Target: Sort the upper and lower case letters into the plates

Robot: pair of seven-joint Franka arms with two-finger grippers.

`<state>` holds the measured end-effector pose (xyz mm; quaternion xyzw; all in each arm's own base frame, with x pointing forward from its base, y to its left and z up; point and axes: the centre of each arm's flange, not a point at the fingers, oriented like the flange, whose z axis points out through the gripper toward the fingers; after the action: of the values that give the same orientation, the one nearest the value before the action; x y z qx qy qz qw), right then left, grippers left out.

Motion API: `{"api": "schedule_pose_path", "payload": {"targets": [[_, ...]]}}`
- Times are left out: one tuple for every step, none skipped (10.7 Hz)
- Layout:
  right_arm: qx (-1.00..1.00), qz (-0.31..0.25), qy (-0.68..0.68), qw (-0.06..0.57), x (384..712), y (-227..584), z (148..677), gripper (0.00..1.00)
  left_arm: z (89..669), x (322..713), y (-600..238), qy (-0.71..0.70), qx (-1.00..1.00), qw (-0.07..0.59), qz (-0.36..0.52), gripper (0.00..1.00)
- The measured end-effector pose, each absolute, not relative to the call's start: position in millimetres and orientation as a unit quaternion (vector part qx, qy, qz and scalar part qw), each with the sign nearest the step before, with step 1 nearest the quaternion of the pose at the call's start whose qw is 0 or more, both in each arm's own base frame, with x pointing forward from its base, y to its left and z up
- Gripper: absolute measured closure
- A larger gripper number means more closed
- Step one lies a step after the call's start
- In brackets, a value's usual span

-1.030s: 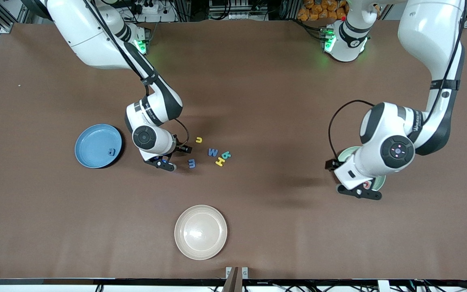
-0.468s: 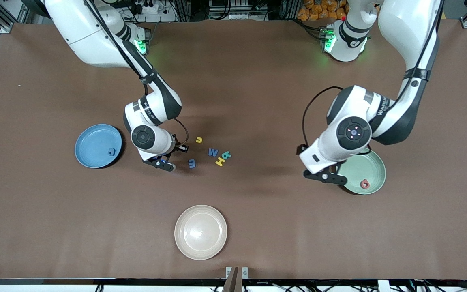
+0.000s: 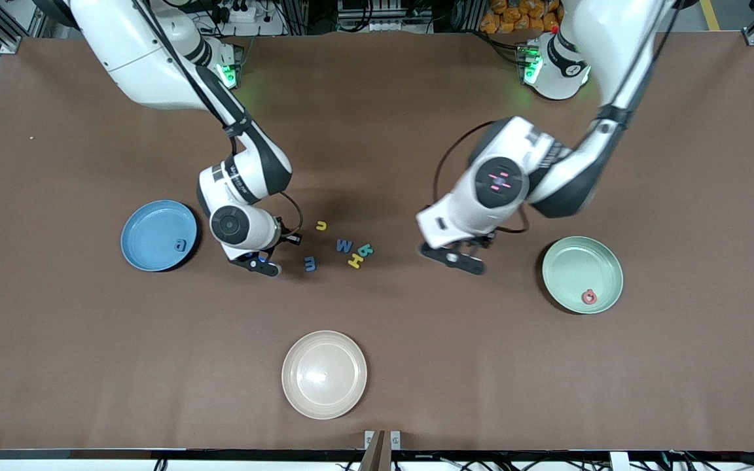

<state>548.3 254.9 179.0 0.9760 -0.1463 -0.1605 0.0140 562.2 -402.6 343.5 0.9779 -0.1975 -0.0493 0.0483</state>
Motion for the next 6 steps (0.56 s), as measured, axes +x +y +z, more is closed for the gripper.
{"api": "schedule_pose_path", "payload": {"targets": [[0.977, -0.17, -0.126, 0.013, 556.1, 238.6, 187.7, 0.62, 326.7, 555.4, -419.8, -0.211, 0.975, 0.052, -0.041, 0.0], [0.979, -0.182, -0.097, 0.008, 565.5, 214.4, 200.9, 0.62, 306.4, 551.1, -433.6, -0.224, 0.973, 0.054, -0.033, 0.0], [0.979, -0.192, -0.068, 0.0, 573.9, 185.8, 212.9, 0.62, 290.8, 547.6, -444.4, -0.222, 0.973, 0.059, -0.03, 0.0], [0.979, -0.2, -0.037, -0.011, 580.6, 152.7, 221.5, 0.62, 283.3, 544.9, -457.3, -0.203, 0.977, 0.065, -0.026, 0.0], [0.978, -0.206, -0.004, -0.017, 585.2, 117.9, 224.2, 0.62, 281.0, 544.5, -470.7, -0.185, 0.98, 0.068, -0.021, 0.0], [0.977, -0.21, 0.035, -0.009, 586.5, 83.5, 221.2, 0.62, 279.9, 545.2, -482.5, -0.18, 0.981, 0.068, -0.014, 0.0]]}}
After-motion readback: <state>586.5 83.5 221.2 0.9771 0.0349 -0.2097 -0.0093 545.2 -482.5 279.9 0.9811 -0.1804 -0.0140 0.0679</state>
